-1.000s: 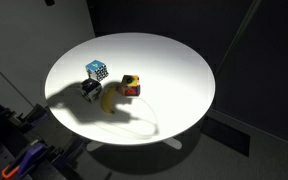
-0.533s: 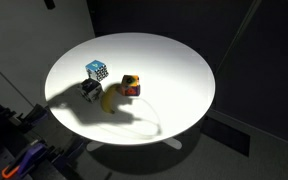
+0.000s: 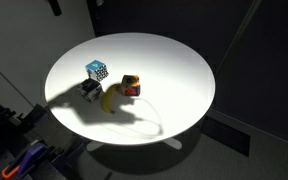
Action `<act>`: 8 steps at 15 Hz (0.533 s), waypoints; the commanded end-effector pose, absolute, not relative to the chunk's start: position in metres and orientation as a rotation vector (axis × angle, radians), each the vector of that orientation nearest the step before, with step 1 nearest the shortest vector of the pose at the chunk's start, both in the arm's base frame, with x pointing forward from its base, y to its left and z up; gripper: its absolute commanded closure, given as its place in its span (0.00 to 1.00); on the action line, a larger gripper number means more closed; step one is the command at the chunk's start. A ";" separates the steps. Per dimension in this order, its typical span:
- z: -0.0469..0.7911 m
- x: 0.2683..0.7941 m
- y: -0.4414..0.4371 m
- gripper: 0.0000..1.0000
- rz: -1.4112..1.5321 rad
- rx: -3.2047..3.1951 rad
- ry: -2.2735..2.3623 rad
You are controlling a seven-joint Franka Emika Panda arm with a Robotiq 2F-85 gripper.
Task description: Put the banana plush toy on top of the white and black dice
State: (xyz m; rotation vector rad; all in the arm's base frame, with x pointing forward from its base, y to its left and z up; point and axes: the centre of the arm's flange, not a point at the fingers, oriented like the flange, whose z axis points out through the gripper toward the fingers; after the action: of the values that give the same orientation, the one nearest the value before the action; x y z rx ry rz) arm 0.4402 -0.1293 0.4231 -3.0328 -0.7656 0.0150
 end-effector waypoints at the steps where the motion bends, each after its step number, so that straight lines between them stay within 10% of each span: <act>1: 0.400 0.454 -0.144 0.00 -0.089 -3.042 -0.761; 8: 0.349 0.485 -0.148 0.00 -0.170 -2.974 -0.812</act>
State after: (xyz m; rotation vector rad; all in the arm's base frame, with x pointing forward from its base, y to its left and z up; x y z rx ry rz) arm 0.4693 -0.1418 0.3670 -3.0103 -0.7763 -0.1551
